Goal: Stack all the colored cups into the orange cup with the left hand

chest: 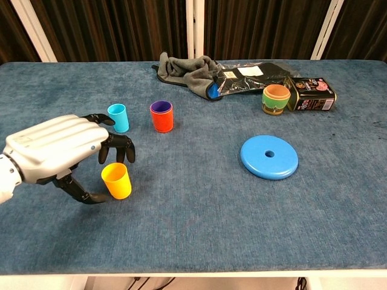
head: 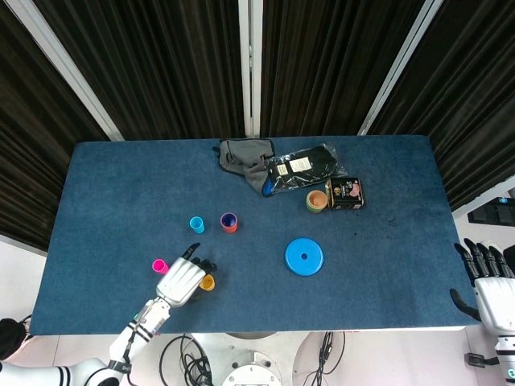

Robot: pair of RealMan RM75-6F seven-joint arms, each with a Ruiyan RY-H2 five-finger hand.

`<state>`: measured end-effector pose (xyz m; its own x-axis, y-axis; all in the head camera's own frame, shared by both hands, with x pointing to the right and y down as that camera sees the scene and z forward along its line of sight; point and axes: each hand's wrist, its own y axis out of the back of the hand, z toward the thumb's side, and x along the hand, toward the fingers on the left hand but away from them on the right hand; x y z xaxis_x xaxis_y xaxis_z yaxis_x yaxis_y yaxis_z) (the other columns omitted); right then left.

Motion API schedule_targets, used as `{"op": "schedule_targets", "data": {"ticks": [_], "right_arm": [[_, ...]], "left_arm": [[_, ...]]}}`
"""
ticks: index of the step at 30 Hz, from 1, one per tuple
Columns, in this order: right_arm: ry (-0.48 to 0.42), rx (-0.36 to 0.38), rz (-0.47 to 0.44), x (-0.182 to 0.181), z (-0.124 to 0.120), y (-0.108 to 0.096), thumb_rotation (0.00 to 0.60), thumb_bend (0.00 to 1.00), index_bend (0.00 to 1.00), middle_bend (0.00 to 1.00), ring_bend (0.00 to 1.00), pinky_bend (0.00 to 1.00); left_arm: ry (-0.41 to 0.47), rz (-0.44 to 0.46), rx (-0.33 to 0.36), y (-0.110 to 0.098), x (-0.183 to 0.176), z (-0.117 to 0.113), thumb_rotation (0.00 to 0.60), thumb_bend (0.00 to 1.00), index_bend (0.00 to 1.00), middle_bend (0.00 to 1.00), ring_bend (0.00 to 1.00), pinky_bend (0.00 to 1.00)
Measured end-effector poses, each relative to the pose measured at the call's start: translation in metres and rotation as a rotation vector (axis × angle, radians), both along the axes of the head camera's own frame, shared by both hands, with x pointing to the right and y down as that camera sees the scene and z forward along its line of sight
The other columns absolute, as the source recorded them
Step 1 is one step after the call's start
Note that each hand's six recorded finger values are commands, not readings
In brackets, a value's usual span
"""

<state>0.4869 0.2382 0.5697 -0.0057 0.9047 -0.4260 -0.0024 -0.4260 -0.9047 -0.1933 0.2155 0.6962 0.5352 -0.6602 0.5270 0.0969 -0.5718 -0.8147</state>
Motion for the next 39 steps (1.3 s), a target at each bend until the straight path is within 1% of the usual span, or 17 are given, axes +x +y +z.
{"op": "schedule_targets", "data": {"ticks": [5, 11, 17, 29, 36, 39], "right_arm": [[0.0, -0.001, 0.003, 0.001, 0.001, 0.0, 0.6, 0.26, 0.0, 0.0, 0.0, 0.0], [0.001, -0.005, 0.007, 0.003, 0.002, 0.001, 0.6, 0.26, 0.0, 0.0, 0.0, 0.0], [0.002, -0.007, 0.01, 0.005, 0.003, 0.001, 0.6, 0.26, 0.0, 0.0, 0.0, 0.0], [0.003, -0.011, 0.011, 0.005, 0.005, 0.0, 0.6, 0.26, 0.0, 0.0, 0.0, 0.0], [0.003, -0.008, 0.015, 0.006, 0.004, 0.0, 0.6, 0.26, 0.0, 0.0, 0.0, 0.0], [0.0, -0.003, 0.018, 0.007, 0.003, 0.0, 0.6, 0.26, 0.0, 0.0, 0.0, 0.0]], "left_arm": [[-0.003, 0.016, 0.014, 0.001, 0.001, 0.002, 0.6, 0.16, 0.38, 0.42, 0.5, 0.14], [-0.012, 0.013, 0.003, 0.002, 0.001, 0.005, 0.6, 0.17, 0.41, 0.44, 0.51, 0.16], [-0.006, 0.008, 0.024, -0.001, 0.003, 0.005, 0.6, 0.19, 0.46, 0.47, 0.54, 0.18], [0.008, 0.0, 0.017, -0.004, 0.004, 0.004, 0.6, 0.22, 0.49, 0.49, 0.54, 0.2], [0.033, -0.02, 0.02, -0.014, 0.007, -0.005, 0.6, 0.23, 0.5, 0.5, 0.55, 0.2], [0.049, -0.025, 0.027, -0.024, 0.011, -0.012, 0.6, 0.23, 0.5, 0.5, 0.56, 0.21]]}}
